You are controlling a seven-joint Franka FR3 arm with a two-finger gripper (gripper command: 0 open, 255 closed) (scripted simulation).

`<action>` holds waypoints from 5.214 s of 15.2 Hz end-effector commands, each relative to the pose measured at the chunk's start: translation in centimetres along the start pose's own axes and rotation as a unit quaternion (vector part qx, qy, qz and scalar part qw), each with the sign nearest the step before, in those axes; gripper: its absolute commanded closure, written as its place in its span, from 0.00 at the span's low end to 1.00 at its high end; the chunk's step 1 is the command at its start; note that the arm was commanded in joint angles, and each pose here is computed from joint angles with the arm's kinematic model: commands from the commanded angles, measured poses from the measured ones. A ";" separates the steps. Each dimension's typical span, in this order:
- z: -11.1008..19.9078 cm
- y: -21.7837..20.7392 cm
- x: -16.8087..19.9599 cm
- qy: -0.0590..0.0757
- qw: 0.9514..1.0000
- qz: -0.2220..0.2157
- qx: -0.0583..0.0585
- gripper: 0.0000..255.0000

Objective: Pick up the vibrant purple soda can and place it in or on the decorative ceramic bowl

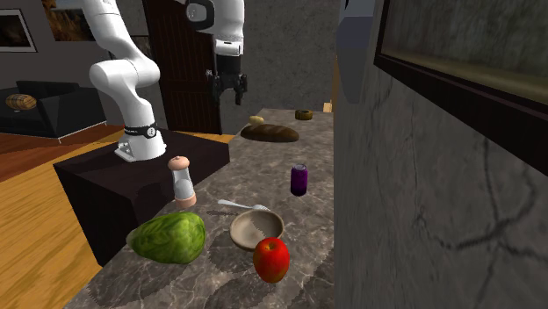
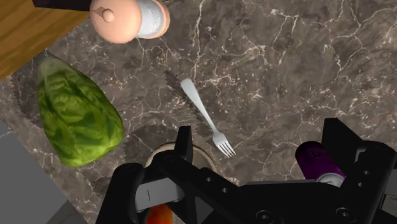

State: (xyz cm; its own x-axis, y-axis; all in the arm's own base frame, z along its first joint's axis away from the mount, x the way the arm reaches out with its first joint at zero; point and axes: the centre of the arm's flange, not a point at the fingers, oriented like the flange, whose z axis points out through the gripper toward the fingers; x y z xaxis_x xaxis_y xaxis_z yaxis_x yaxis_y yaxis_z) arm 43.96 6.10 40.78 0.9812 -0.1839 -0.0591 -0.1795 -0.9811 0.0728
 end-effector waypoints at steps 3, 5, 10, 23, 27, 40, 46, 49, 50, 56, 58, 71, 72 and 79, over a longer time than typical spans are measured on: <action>3.7 -2.5 3.3 0.005 1.000 0.005 0.006 0.00; 5.2 -3.7 4.9 0.007 1.000 0.007 0.009 0.00; 9.1 -6.8 8.9 0.013 1.000 0.013 0.016 0.00; 18.8 -14.8 19.8 0.027 0.999 0.027 0.034 0.00; 21.0 -15.4 20.6 0.028 0.999 0.028 0.036 0.00; 23.4 -15.6 20.7 0.028 0.999 0.028 0.036 1.00; 23.3 -15.6 20.7 0.028 0.999 0.028 0.036 1.00; 23.4 -15.6 20.7 0.028 0.999 0.028 0.036 1.00; 22.8 -15.5 20.7 0.028 0.999 0.028 0.036 1.00; 19.7 -15.3 20.5 0.028 0.999 0.028 0.036 1.00; 18.6 -15.2 20.4 0.028 0.999 0.028 0.036 1.00; 11.8 -14.7 20.0 0.028 0.999 0.028 0.036 1.00; 11.4 -14.7 20.0 0.028 0.999 0.028 0.036 1.00; 11.0 -5.5 21.0 0.028 0.999 0.028 0.036 1.00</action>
State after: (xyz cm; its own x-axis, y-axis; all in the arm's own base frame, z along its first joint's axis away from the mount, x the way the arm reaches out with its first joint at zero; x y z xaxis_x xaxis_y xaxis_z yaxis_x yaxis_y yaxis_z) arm 64.99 8.18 28.13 0.9712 -0.2384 -0.0005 -0.2384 -0.9712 0.0037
